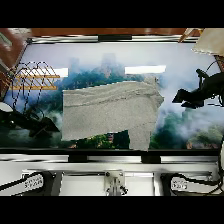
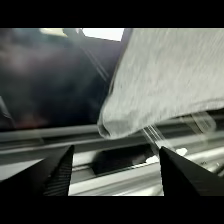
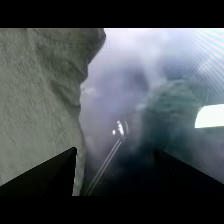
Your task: Fold the shirts.
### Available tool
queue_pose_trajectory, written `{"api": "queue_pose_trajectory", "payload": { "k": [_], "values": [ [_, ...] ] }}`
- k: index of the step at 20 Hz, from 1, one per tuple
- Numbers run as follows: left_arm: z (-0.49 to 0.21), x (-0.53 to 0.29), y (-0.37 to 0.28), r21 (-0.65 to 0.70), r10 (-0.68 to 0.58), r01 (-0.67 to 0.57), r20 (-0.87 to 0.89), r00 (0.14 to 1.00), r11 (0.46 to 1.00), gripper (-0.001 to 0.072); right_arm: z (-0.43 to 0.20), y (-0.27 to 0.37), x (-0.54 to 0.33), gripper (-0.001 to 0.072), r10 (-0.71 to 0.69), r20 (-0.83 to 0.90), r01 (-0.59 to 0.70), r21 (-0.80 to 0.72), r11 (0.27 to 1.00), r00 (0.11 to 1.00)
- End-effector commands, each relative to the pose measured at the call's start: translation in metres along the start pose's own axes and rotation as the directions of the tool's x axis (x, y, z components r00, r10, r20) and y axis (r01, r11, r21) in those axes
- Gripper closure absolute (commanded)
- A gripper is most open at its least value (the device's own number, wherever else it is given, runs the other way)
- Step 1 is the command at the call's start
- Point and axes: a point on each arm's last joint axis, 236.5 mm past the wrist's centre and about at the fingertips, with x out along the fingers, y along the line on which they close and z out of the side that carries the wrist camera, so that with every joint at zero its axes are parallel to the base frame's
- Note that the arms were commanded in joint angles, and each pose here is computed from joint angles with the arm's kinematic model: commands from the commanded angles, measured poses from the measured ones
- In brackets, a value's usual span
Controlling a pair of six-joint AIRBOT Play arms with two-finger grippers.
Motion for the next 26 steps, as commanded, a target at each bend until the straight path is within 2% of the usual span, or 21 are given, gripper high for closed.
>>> {"api": "queue_pose_trajectory", "payload": {
  "k": [1, 6, 12, 13, 14, 20, 23, 24, 26],
  "values": [
    [-0.026, 0.037, 0.002, -0.048, -0.07, 0.068, -0.034, 0.997, 0.997, 0.0104, -0.019, 0.003, 0.006, 0.0126, 0.04, -0.063, -0.039, 0.024, 0.999, 0.997],
    [-0.026, 0.057, 0.005, -0.032, -0.031, 0.031, -0.014, 0.999, 0.999, 0.0122, -0.007, 0.014, 0.011, 0.0126, 0.036, -0.017, -0.036, -0.011, 0.999, 0.999],
    [-0.006, 0.056, -0.005, -0.04, -0.056, 0.059, 0.067, 0.996, 0.997, 0.0125, -0.009, 0.015, 0.011, 0.0126, 0.034, -0.026, -0.035, -0.016, 0.999, 0.999],
    [-0.006, 0.055, -0.006, -0.037, -0.058, 0.061, 0.065, 0.996, 0.997, 0.0156, -0.009, 0.015, 0.011, 0.0126, 0.034, -0.026, -0.035, -0.015, 0.999, 0.999],
    [-0.005, 0.052, -0.008, -0.03, -0.06, 0.062, 0.066, 0.996, 0.998, 0.0267, -0.009, 0.015, 0.011, 0.0126, 0.034, -0.026, -0.035, -0.015, 0.999, 0.999],
    [0.007, 0.04, -0.015, -0.012, -0.059, 0.06, 0.116, 0.991, 0.998, 0.0281, -0.011, 0.015, 0.011, 0.0126, 0.035, -0.033, -0.036, -0.016, 0.999, 0.999],
    [0.009, 0.04, -0.014, -0.018, -0.057, 0.06, 0.121, 0.991, 0.998, 0.0625, -0.012, 0.016, 0.011, 0.0126, 0.036, -0.039, -0.036, -0.016, 0.999, 0.999],
    [0.008, 0.04, -0.014, -0.013, -0.057, 0.059, 0.121, 0.991, 0.998, 0.0678, -0.016, 0.015, 0.012, 0.0125, 0.034, -0.053, -0.035, -0.016, 0.999, 0.998],
    [0.009, 0.038, -0.015, 0.004, -0.058, 0.058, 0.122, 0.991, 0.998, 0.0679, -0.033, 0.014, 0.02, 0.0114, 0.043, -0.118, -0.047, -0.028, 0.999, 0.992]
  ]
}}
